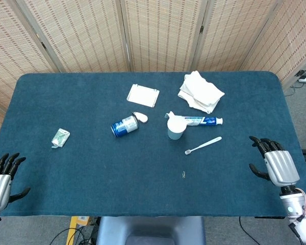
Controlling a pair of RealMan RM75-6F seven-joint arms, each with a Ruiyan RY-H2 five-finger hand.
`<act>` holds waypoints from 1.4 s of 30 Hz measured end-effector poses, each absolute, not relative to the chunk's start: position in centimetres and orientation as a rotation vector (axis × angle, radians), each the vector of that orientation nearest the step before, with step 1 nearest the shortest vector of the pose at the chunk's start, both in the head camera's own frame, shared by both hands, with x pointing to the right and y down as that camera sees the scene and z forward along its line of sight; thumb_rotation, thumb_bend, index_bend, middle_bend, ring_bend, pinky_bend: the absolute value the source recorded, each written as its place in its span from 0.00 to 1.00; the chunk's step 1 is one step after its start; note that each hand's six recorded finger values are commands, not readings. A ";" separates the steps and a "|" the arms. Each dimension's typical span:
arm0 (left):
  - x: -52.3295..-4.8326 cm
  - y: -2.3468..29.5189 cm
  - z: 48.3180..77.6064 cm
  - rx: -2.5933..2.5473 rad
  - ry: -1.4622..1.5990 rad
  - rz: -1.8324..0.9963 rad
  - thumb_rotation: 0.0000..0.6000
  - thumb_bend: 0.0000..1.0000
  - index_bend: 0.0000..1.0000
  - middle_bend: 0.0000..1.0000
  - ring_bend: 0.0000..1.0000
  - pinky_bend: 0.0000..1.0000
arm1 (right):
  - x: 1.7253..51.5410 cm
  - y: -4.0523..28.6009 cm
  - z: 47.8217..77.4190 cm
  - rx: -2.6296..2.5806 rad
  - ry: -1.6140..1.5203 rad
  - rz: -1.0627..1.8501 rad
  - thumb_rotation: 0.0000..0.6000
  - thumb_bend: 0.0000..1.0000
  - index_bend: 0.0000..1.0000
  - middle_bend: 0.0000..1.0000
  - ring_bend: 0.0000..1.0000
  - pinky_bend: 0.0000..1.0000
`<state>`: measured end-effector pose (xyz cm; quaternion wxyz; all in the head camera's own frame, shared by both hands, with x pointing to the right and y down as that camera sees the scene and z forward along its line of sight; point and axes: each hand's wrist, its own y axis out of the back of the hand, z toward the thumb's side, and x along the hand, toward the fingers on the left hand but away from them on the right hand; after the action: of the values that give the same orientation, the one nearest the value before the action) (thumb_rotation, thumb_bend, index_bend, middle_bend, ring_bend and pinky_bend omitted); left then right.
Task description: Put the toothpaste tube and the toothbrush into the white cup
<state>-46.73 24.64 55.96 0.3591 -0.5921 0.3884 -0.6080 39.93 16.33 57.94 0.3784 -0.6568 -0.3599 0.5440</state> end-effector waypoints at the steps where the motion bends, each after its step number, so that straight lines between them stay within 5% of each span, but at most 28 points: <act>1: -46.8 24.7 55.9 -1.526 1.003 -1.570 1.00 0.20 0.20 0.13 0.04 0.14 | 39.7 15.9 58.2 -1.680 -0.911 1.392 1.00 0.21 0.16 0.34 0.22 0.28; 20: -48.3 25.9 55.2 -1.498 1.027 -1.623 1.00 0.20 0.23 0.13 0.04 0.14 | 29.5 3.0 69.1 -1.776 -0.626 1.459 1.00 0.23 0.17 0.34 0.22 0.28; 32: -48.9 26.1 54.9 -1.486 1.034 -1.649 1.00 0.20 0.24 0.13 0.04 0.14 | 24.6 0.7 74.5 -1.753 -0.495 1.511 1.00 0.21 0.17 0.21 0.16 0.29; 42: -49.4 26.5 54.7 -1.487 1.046 -1.665 1.00 0.20 0.25 0.13 0.04 0.14 | 23.0 0.7 77.1 -1.712 -0.405 1.563 1.00 0.22 0.20 0.23 0.16 0.28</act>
<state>-49.44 26.51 54.70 0.3317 -0.5690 0.4003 -0.6372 23.04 0.73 77.09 0.3840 -0.6718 -0.1588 0.6132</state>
